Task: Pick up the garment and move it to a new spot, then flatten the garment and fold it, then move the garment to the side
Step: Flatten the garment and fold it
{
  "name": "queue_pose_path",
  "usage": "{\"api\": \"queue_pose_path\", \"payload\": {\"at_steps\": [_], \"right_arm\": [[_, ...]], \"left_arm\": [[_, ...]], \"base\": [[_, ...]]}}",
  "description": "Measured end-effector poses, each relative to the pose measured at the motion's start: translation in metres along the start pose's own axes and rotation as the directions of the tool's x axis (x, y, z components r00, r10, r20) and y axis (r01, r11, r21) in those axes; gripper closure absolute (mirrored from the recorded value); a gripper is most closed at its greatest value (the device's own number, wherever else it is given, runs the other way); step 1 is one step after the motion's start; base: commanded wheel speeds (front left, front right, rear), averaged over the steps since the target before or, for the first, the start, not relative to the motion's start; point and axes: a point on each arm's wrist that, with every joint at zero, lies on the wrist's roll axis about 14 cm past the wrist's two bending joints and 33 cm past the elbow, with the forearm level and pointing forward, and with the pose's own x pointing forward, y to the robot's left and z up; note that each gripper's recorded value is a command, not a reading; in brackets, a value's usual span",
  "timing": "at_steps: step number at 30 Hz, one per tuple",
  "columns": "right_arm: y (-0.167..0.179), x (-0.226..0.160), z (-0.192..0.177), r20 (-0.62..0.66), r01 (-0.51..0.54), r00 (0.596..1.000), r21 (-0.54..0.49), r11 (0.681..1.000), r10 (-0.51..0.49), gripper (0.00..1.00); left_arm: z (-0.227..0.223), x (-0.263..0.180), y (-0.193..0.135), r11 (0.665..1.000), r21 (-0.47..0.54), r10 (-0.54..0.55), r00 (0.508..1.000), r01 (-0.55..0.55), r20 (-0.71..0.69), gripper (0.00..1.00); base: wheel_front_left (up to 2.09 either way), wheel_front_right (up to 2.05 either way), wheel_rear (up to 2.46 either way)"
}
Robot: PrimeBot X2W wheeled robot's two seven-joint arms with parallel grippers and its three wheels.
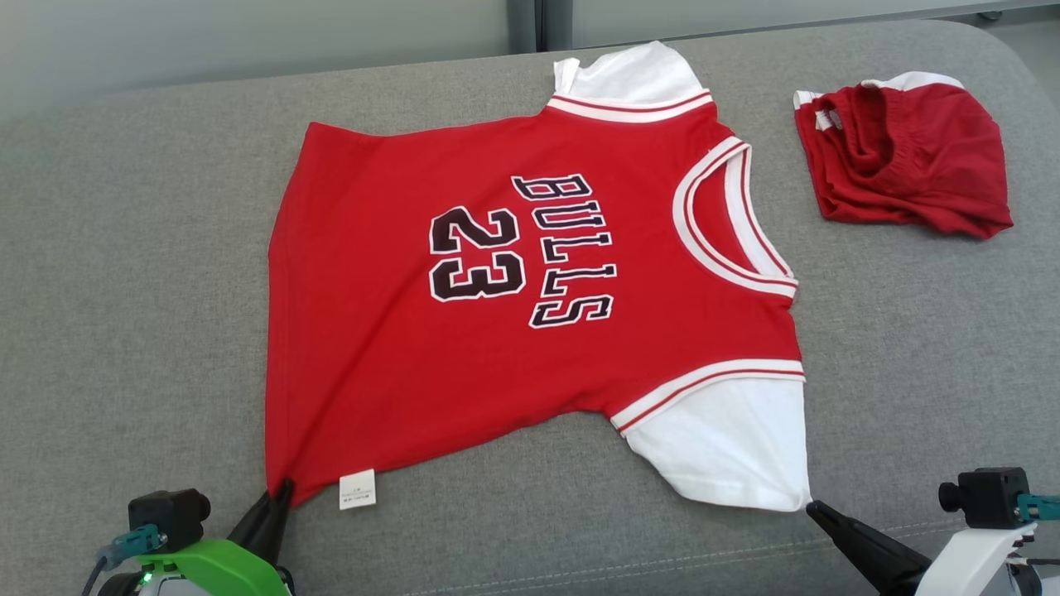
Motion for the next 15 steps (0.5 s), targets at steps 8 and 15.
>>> {"api": "queue_pose_path", "payload": {"at_steps": [8, 15], "right_arm": [[-0.002, 0.0, -0.003, -0.022, 0.004, 1.0, -0.01, 1.0, -0.004, 1.0], [0.002, 0.004, 0.011, 0.023, -0.012, 1.0, -0.05, 0.999, 0.013, 0.0]], "left_arm": [[-0.002, -0.001, 0.002, 1.0, 0.014, 0.013, 1.0, -0.012, -0.004, 0.0], [0.0, -0.001, 0.0, 1.0, 0.018, 0.01, 1.0, -0.011, 0.009, 0.0]], "base": [[0.0, 0.0, 0.0], [0.0, 0.0, 0.0]]}}
